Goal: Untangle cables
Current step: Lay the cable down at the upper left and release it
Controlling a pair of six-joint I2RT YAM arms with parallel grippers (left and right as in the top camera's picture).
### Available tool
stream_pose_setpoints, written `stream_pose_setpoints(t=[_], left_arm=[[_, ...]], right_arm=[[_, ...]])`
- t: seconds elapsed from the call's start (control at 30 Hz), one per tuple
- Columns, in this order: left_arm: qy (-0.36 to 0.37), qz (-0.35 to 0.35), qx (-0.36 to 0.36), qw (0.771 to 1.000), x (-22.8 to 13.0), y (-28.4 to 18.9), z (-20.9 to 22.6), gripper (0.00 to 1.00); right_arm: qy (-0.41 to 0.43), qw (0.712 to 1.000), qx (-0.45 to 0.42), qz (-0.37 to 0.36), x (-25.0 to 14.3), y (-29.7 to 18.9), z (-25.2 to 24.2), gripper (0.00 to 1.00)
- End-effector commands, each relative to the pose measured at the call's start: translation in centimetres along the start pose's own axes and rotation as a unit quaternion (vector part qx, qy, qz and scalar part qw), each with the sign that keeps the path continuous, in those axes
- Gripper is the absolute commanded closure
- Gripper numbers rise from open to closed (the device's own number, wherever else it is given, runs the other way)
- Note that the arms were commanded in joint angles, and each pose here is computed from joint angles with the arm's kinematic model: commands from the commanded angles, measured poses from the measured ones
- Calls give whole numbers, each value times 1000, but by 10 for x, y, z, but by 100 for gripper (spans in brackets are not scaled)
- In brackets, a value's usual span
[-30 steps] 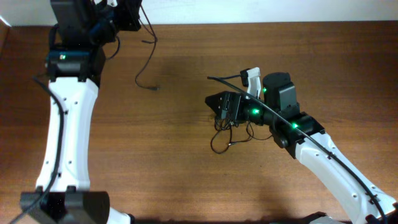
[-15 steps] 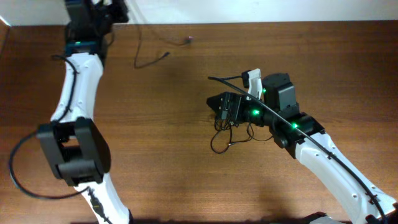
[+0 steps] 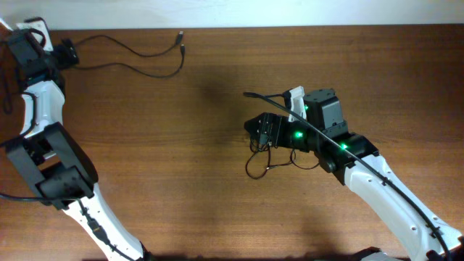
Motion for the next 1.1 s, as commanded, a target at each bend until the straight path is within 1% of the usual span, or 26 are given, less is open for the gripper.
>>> stream_pose_setpoints(t=[0.0, 0.03, 0.07, 0.17, 0.3, 0.37, 0.43, 0.57, 0.63, 0.7, 0.77, 0.83, 0.87, 0.9, 0.93, 0.97, 1.07], left_arm=[[-90, 16, -123, 988, -7, 0, -32, 1], [-111, 17, -162, 980, -5, -1, -45, 1], [-112, 18, -185, 976, -5, -1, -58, 1], [-84, 27, -221, 971, 1, -3, -103, 1], [-44, 40, -207, 976, 7, -3, -164, 1], [-9, 48, -226, 973, -3, 1, -196, 1], [5, 67, -208, 976, -13, 6, -210, 1], [23, 80, -141, 987, -15, 7, -213, 1], [21, 74, -128, 989, -2, -2, -202, 1], [15, 61, -122, 991, 20, -21, -186, 1], [14, 61, -124, 990, 41, -51, -172, 1], [11, 68, -178, 982, 43, -65, -178, 1], [8, 76, -217, 973, 40, -68, -185, 1], [7, 94, -235, 967, 30, -65, -191, 1], [6, 117, -238, 964, 17, -59, -195, 1], [-10, 141, -239, 961, 5, -52, -200, 1], [-73, 212, -232, 946, -28, -38, -211, 0]], right_arm=[[-7, 1000, -6, -6, 1, 0, -2, 1], [-7, 1000, -6, -6, 1, 0, -2, 1], [-7, 1000, -6, -6, 1, 0, -2, 1], [-7, 1000, -6, -6, 0, 0, -2, 2], [-4, 1000, -9, -3, -1, 0, -3, 1], [-3, 1000, -11, -1, -1, 0, -4, 1], [-2, 1000, -12, 0, -1, 0, -4, 1], [-2, 1000, -14, -1, -1, 0, -5, 1], [-1, 1000, -16, 0, -2, 0, -5, 1], [-1, 1000, -17, -1, -2, 0, -6, 2], [-1, 1000, -17, -1, -2, 0, -6, 2], [-1, 1000, -18, -3, -1, 0, -6, 2], [-1, 1000, -18, -3, -1, 0, -6, 2], [-1, 1000, -18, -2, -1, 0, -6, 1], [0, 1000, -18, -2, -1, 0, -6, 2], [0, 1000, -19, -1, -2, 0, -6, 1], [0, 1000, -19, -1, -2, 0, -6, 2]])
Point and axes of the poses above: each gripper's point midway between its finger pads, its own y axis out along the fingers, its own z axis along the line the jaws close on, x = y × z, the point moved 8 cm from there along -y, back along the fingers, and after that the axes turned 12 degrees about y, right-handed, at the moved point
